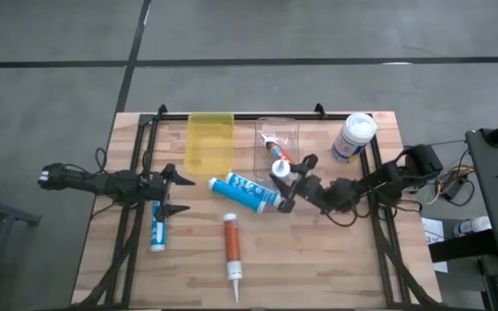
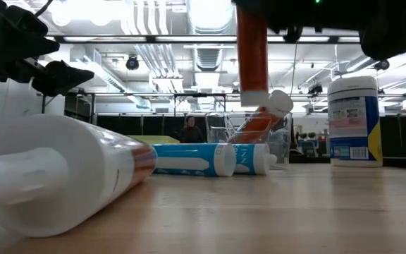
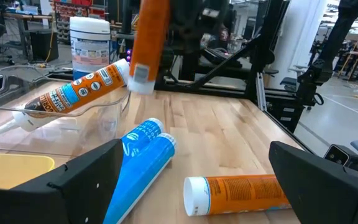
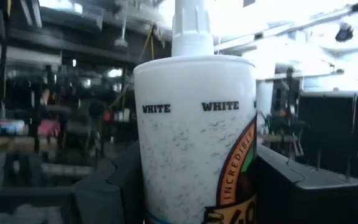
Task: Pick & place silicon tubes, Sealant and Lysol wipes
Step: Put the right orange sealant into the transparent bin
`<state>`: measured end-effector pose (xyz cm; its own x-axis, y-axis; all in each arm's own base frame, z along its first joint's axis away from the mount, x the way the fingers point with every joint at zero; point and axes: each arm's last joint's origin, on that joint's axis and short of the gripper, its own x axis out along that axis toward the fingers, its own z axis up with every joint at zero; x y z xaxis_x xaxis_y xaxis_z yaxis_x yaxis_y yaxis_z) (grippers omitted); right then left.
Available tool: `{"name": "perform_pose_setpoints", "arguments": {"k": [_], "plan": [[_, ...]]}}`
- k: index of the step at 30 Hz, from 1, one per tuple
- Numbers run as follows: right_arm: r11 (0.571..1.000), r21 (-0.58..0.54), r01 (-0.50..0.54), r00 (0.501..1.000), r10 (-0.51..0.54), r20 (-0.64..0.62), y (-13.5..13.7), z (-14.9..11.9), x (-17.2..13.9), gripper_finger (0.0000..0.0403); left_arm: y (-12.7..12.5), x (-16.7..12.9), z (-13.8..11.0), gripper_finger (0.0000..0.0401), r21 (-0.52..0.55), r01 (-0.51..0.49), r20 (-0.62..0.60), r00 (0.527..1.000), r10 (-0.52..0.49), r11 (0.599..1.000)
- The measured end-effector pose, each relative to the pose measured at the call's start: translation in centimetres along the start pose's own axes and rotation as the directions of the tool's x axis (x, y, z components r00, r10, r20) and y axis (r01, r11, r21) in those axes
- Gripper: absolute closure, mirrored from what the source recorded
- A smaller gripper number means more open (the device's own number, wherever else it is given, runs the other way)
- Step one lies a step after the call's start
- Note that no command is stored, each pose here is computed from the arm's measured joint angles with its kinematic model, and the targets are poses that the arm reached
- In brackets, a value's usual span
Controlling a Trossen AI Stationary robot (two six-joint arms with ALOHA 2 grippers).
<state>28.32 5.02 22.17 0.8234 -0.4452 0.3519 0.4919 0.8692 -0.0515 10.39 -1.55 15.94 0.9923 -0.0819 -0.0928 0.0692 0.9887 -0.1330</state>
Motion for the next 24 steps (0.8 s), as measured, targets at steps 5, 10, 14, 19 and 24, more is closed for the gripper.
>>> {"name": "perform_pose_setpoints", "arguments": {"k": [5,10,14,19,24], "plan": [[1.000,0.008,-0.014,1.000,0.014,0.025,-1.0,-0.4,0.8,0.0208,0.0,0.0,0.0,0.0003,0.000,0.000,0.000,1.000,0.000,1.000],[1.000,0.001,-0.001,0.999,0.001,0.037,-1.5,-0.3,1.4,0.0208,0.0,0.0,0.0,0.0003,0.000,0.000,0.000,1.000,0.000,1.000],[0.999,0.032,0.019,0.999,-0.020,0.032,-2.4,-0.7,1.8,0.0208,0.0,0.0,0.0,0.0003,0.000,0.000,0.000,1.000,0.000,1.000],[0.998,0.058,-0.019,0.998,0.016,0.054,-3.3,-1.0,2.4,0.0208,0.0,0.0,0.0,0.0003,0.000,0.000,0.000,1.000,0.000,1.000],[0.996,0.085,-0.031,0.999,0.027,0.039,-4.6,-1.6,3.2,0.0208,0.0,0.0,0.0,0.0003,0.000,0.000,0.000,1.000,0.000,1.000]]}}
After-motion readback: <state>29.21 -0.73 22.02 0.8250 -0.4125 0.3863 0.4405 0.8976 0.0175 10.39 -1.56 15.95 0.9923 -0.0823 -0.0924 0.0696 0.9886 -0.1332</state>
